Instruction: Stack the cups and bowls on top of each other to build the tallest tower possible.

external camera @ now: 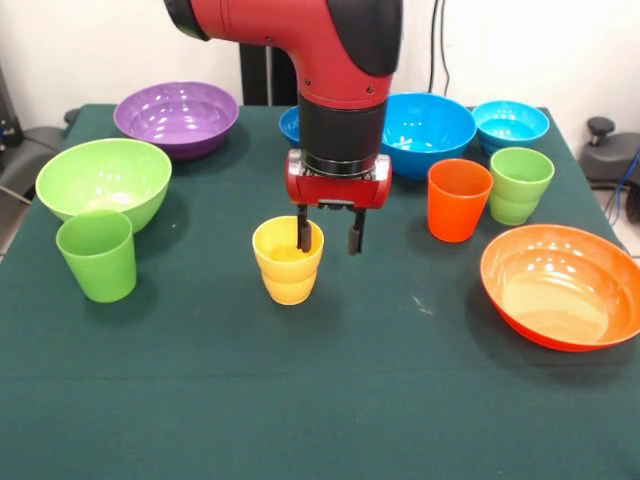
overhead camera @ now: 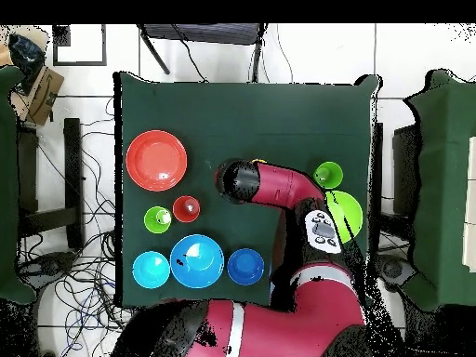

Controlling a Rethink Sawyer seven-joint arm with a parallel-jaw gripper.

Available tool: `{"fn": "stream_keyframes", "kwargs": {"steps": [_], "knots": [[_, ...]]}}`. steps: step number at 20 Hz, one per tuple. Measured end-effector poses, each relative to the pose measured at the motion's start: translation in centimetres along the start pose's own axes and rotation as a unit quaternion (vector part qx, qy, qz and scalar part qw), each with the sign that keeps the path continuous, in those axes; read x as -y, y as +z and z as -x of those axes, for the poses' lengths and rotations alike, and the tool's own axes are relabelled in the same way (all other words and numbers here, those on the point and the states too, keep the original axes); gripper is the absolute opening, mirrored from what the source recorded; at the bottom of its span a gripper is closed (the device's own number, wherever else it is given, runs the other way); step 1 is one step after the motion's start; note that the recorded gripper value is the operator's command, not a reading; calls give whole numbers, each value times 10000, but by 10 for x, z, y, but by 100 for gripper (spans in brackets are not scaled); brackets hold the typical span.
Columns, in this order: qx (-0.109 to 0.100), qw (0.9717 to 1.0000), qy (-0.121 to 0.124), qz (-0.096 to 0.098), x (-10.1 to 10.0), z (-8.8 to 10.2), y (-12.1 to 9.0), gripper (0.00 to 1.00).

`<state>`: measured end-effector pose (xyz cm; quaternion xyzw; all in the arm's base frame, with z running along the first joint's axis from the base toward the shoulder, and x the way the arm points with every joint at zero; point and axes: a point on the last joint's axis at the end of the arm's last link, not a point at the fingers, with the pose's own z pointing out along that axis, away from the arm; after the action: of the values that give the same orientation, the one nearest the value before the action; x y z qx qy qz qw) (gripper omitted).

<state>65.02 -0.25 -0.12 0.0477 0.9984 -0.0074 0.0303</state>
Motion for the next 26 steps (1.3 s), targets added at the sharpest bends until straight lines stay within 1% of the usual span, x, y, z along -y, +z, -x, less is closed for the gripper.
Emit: {"fn": "stream_keyframes", "kwargs": {"steps": [7, 11, 13, 19, 21, 22, 26], "knots": [[15, 10000, 51, 43, 4, 2, -1, 100], [51, 9999, 86, 33, 9, 3, -10, 100], [92, 9999, 95, 23, 10, 4, -19, 100], [314, 9994, 119, -22, 16, 14, -52, 100], [394, 9991, 140, -39, 20, 17, -64, 100], [457, 9988, 173, -52, 25, 20, -74, 100], [537, 9982, 243, -74, 35, 25, -89, 100]]}}
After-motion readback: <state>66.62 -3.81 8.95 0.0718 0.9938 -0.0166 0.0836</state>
